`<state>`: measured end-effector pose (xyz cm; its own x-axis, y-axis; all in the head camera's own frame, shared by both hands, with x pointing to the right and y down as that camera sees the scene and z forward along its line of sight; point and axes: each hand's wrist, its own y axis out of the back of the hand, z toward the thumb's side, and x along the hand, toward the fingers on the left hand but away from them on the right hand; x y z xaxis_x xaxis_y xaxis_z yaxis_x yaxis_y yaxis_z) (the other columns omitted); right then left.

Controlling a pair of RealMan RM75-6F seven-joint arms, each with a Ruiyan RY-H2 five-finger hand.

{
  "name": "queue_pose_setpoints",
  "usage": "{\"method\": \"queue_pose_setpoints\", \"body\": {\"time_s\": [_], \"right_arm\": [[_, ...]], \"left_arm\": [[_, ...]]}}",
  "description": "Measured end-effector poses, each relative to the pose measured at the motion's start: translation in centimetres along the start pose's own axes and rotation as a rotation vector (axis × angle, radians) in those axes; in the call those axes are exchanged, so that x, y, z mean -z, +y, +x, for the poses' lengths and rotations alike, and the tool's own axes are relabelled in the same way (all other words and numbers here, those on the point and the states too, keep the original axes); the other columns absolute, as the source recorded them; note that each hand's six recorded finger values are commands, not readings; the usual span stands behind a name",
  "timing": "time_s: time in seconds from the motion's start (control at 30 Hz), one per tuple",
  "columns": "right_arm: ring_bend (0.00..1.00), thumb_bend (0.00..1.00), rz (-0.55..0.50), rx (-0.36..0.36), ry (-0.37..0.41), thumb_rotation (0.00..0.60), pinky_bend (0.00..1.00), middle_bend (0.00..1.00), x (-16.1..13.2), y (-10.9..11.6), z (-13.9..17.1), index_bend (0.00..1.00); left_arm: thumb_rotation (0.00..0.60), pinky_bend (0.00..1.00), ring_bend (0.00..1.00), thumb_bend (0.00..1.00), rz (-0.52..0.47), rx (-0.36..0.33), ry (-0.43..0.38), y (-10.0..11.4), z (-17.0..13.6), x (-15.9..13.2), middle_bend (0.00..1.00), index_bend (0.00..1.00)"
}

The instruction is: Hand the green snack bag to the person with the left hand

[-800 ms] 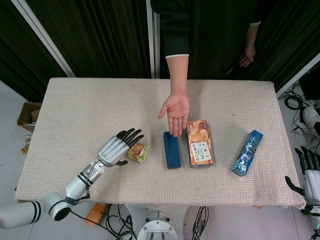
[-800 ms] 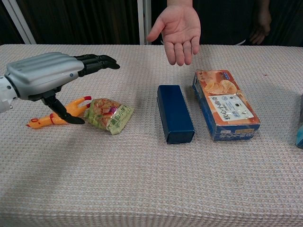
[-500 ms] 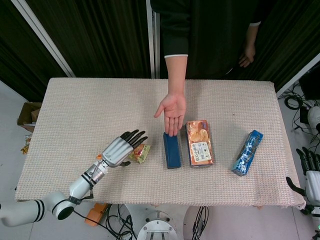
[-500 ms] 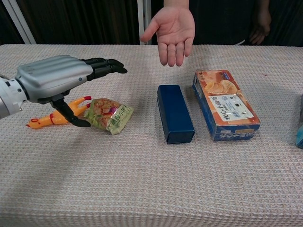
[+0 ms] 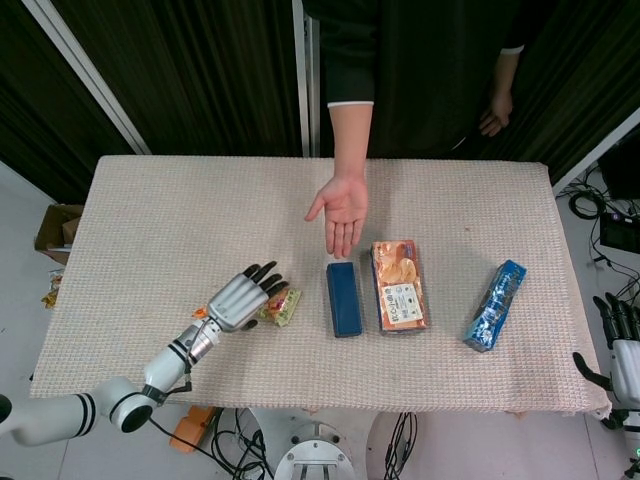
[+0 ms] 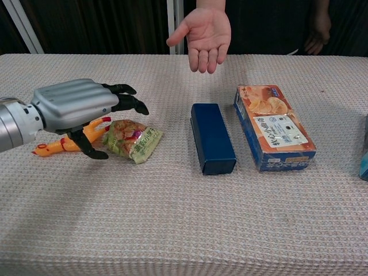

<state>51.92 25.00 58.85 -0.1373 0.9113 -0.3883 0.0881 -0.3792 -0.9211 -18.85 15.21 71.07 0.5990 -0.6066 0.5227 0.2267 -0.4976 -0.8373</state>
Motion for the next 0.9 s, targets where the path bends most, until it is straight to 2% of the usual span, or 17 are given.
{"method": "queue_pose_setpoints", "body": {"time_s": [0.27,0.47,0.67,0.9], "right_arm": [[0.00,0.18,0.005,-0.004,0.002,0.600,0.00,0.00,-0.1,0.0,0.0,0.00],[0.00,0.18,0.005,-0.005,-0.009,0.600,0.00,0.00,0.2,0.0,0.1,0.00],[0.00,0.18,0.006,-0.005,-0.008,0.600,0.00,0.00,0.2,0.1,0.1,0.00],[0.00,0.18,0.005,-0.009,-0.009,0.600,0.00,0.00,0.2,0.0,0.0,0.00]], "left_arm": [[0.600,0.20,0.03,0.31,0.019,0.023,0.004,-0.7,0.7,0.1,0.28,0.29],[0.600,0.21,0.10,0.36,0.007,0.001,-0.004,-0.8,0.6,-0.3,0.46,0.50],[0.600,0.22,0.20,0.39,-0.021,-0.067,0.003,0.2,0.4,-0.5,0.59,0.64],[0.600,0.23,0.25,0.40,-0.140,-0.203,0.041,3.8,-1.5,0.6,0.63,0.68]]}}
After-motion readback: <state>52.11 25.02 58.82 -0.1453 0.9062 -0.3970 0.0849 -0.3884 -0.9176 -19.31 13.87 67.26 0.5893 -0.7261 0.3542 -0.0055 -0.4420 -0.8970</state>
